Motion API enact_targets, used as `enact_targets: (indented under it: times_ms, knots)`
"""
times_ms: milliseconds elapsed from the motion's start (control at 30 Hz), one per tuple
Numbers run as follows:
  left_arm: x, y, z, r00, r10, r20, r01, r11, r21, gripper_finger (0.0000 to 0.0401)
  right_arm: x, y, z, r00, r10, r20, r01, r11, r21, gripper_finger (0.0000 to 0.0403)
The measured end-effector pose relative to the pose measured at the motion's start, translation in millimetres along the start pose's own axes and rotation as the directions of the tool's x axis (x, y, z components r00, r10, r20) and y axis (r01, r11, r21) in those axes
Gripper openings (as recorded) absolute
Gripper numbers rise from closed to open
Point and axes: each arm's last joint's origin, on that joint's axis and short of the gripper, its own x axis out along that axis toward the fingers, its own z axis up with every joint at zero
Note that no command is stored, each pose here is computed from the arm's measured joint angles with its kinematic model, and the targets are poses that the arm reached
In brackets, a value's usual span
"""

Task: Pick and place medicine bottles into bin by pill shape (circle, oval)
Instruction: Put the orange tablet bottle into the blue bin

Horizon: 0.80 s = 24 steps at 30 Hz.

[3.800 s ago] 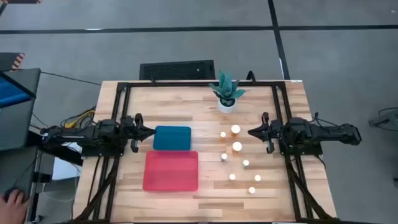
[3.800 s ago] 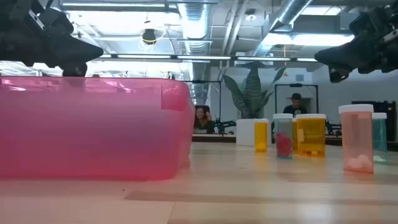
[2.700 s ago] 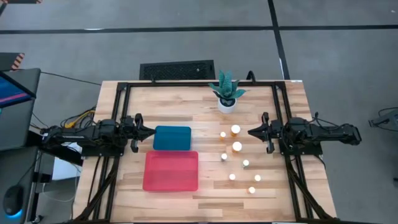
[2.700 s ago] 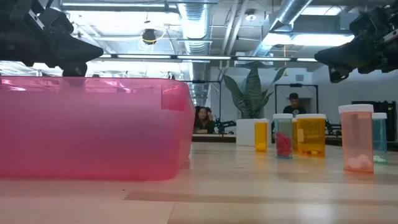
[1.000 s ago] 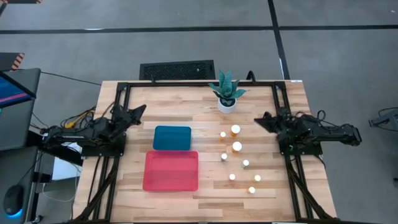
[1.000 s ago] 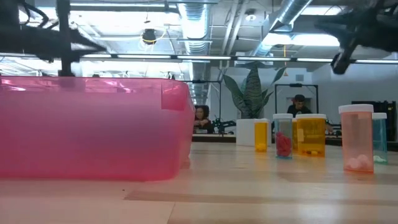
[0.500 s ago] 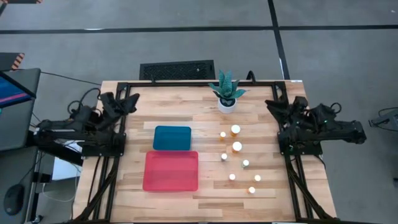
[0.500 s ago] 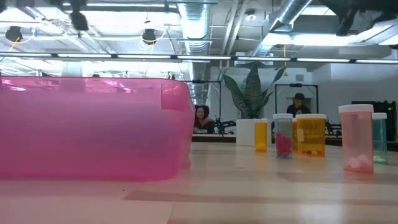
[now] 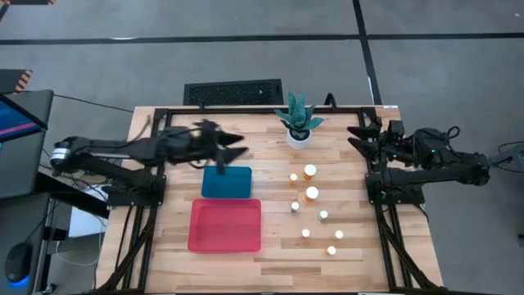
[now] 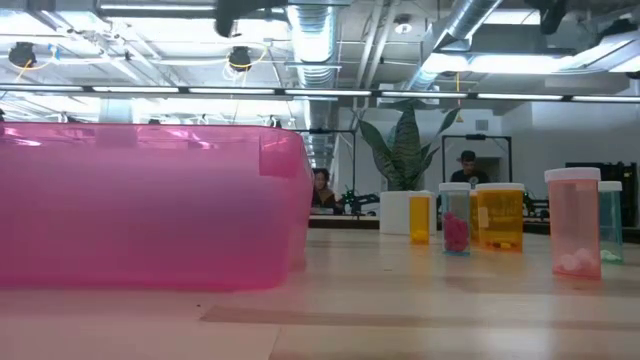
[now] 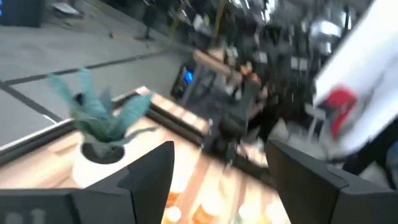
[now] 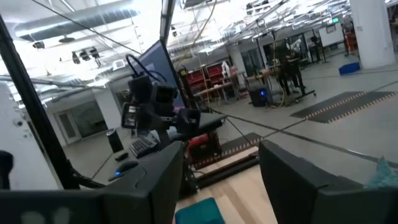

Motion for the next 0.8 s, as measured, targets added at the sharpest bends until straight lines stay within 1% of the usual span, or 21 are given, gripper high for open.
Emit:
enact_targets:
  times_ms: [167, 333, 433, 500, 600, 700, 800]
  knots:
    - [56.4, 1.1, -19.4, 0.992, -0.015, -0.123, 0.033, 0.989, 0.143, 0.0246, -0.1, 0.1, 0.3, 1.000, 0.001, 0.002, -0.001, 1.000, 0.001, 0.0224]
    - [104.6, 9.1, -45.2, 0.984, -0.027, -0.173, 0.068, 0.970, 0.235, 0.0240, -0.3, 0.5, 0.4, 1.000, 0.014, 0.000, -0.014, 1.000, 0.008, 0.0225]
    - [129.1, 13.1, -61.4, 0.974, -0.040, -0.222, 0.106, 0.950, 0.293, 0.0240, -0.3, 0.6, 0.4, 1.000, 0.015, 0.000, -0.015, 1.000, 0.015, 0.0224]
    - [145.8, 14.0, -71.3, 0.969, -0.062, -0.240, 0.135, 0.943, 0.305, 0.0239, -0.3, 0.6, 0.6, 1.000, 0.015, 0.000, -0.015, 1.000, 0.020, 0.0224]
    - [168.2, 15.9, -88.5, 0.951, -0.087, -0.297, 0.179, 0.937, 0.301, 0.0239, -0.3, 0.7, 0.6, 1.000, 0.016, 0.000, -0.016, 1.000, 0.020, 0.0224]
    - [186.6, 19.5, -105.8, 0.931, -0.085, -0.354, 0.205, 0.926, 0.316, 0.0239, -0.3, 0.7, 0.6, 1.000, 0.016, 0.001, -0.016, 1.000, 0.022, 0.0223]
    - [200.5, 22.5, -117.9, 0.915, -0.072, -0.397, 0.216, 0.919, 0.331, 0.0239, -0.3, 0.7, 0.6, 1.000, 0.017, 0.000, -0.017, 0.999, 0.036, 0.0224]
